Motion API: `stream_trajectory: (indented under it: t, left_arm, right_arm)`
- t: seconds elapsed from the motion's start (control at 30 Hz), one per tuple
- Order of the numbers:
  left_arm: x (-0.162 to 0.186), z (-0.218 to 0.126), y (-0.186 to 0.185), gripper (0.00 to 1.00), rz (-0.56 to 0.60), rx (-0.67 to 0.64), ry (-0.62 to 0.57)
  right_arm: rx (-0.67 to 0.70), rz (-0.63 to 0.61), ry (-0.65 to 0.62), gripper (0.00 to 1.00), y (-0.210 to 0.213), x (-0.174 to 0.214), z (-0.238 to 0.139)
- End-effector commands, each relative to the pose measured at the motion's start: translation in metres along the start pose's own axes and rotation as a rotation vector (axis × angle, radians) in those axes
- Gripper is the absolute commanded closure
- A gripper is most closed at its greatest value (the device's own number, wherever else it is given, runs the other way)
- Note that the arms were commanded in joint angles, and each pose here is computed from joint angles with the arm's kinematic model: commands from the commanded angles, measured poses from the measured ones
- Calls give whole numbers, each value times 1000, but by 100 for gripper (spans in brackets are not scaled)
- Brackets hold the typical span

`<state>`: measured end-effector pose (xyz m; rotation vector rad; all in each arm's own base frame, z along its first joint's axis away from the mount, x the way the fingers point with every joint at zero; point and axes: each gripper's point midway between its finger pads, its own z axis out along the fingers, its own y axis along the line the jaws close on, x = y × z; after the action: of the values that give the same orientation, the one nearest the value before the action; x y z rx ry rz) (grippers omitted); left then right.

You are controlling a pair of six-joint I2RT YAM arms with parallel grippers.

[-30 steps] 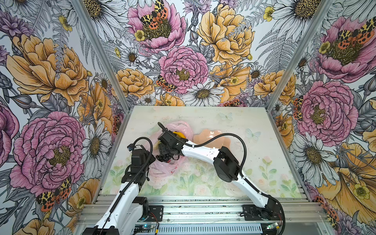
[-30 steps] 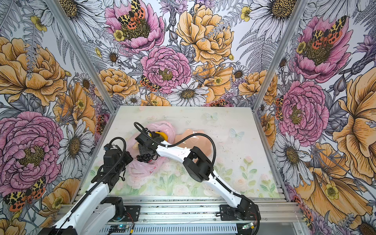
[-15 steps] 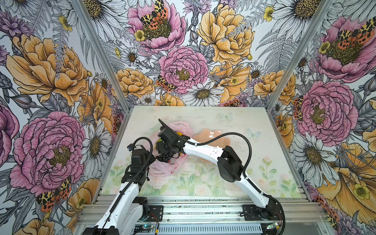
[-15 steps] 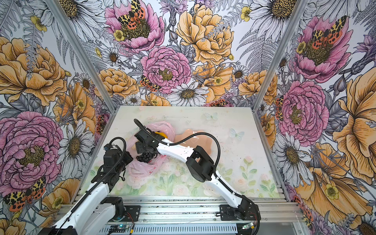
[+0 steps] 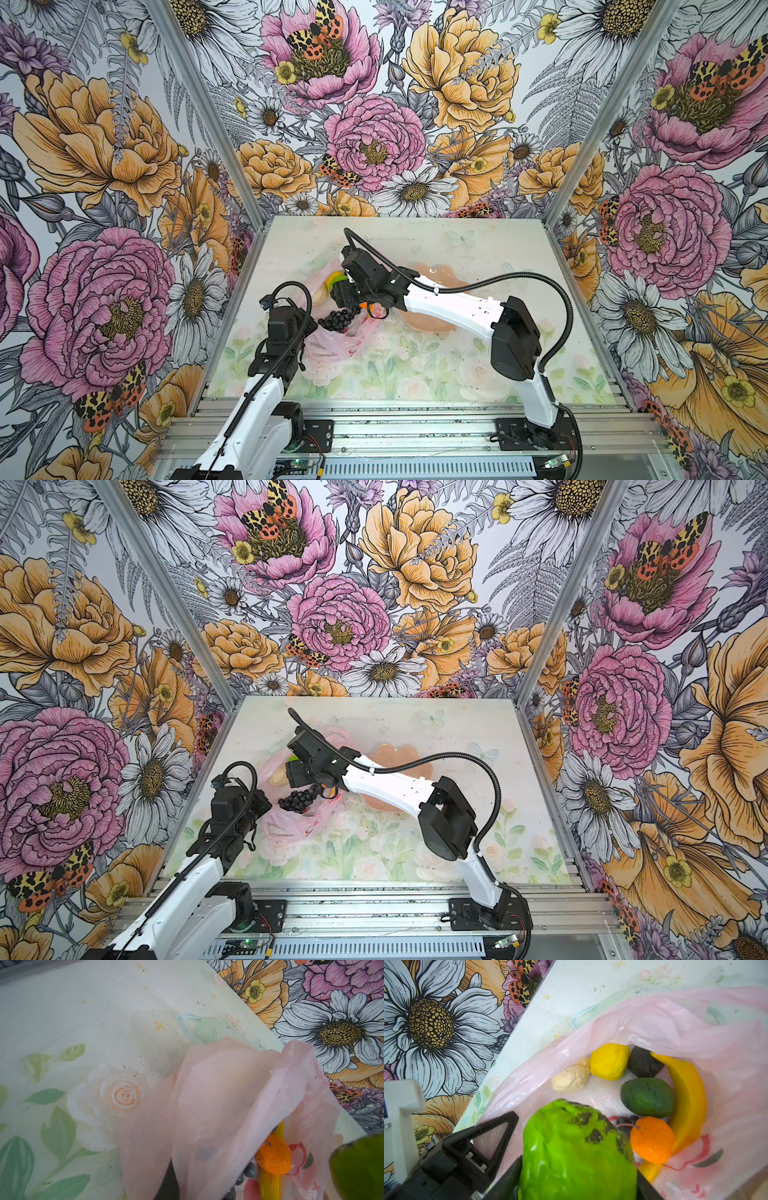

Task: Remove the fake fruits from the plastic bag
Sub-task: 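Lift the lime-green fruit out of the bag and carry it over the pink bowl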

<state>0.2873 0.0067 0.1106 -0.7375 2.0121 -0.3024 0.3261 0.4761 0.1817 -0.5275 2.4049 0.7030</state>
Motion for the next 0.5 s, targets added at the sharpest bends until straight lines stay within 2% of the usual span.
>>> stream_trajectory:
  t: [0.0, 0.2, 0.47]
  left_arm:
    - [-4, 0, 0, 88, 13, 7, -30]
    - [-3, 0, -1, 88, 14, 11, -28]
    - [-3, 0, -1, 87, 14, 11, -28]
  right_arm:
    - [4, 50, -39, 41, -17, -13, -32]
    - [87, 136, -37, 42, -73, 1, -64]
    - [103, 299, -26, 42, -141, 20, -94]
